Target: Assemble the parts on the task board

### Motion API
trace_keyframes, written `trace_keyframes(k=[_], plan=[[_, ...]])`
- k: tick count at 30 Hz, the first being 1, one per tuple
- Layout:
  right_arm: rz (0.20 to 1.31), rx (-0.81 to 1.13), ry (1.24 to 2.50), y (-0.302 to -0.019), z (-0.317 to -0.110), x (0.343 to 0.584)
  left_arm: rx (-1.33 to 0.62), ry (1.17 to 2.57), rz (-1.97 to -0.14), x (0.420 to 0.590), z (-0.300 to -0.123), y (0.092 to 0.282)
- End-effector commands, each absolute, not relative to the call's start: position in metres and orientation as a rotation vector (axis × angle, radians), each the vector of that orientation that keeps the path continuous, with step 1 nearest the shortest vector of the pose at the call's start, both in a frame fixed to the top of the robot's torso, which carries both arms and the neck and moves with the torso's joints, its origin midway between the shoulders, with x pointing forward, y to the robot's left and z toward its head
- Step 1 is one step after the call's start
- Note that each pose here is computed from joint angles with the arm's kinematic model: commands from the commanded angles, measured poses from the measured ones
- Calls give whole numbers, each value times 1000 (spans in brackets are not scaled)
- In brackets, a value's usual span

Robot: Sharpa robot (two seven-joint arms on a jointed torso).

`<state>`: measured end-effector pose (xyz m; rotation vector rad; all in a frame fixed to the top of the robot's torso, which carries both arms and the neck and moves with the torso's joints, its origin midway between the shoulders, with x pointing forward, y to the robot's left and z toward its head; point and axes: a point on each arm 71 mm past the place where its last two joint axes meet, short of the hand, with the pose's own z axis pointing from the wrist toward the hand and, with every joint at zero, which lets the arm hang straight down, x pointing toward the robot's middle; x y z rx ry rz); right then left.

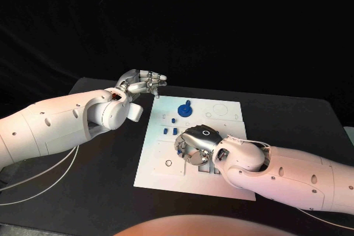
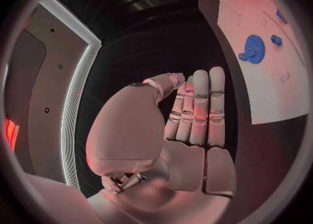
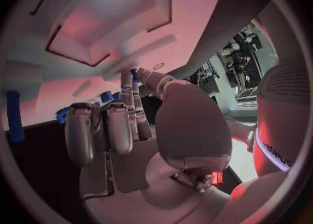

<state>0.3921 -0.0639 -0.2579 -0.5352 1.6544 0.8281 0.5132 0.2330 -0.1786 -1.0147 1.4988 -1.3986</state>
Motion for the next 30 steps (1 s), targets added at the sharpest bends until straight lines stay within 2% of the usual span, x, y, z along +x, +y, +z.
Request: trace_keyframes(k=[1,15,24,30], plan=[[803,-514,1652,-69,-260,393,-1014,1511,-1418,513,-178,231],[787,-424,1583,-100,-235,389,-1020,1515,-1410,513,-178,234],[665,-372,1637,-155,-207,414,-1021,1519,-1409,512,-179,236],[602,-393,1682,-171,-205,424,-1020,1523,-1413,512,-179,235]])
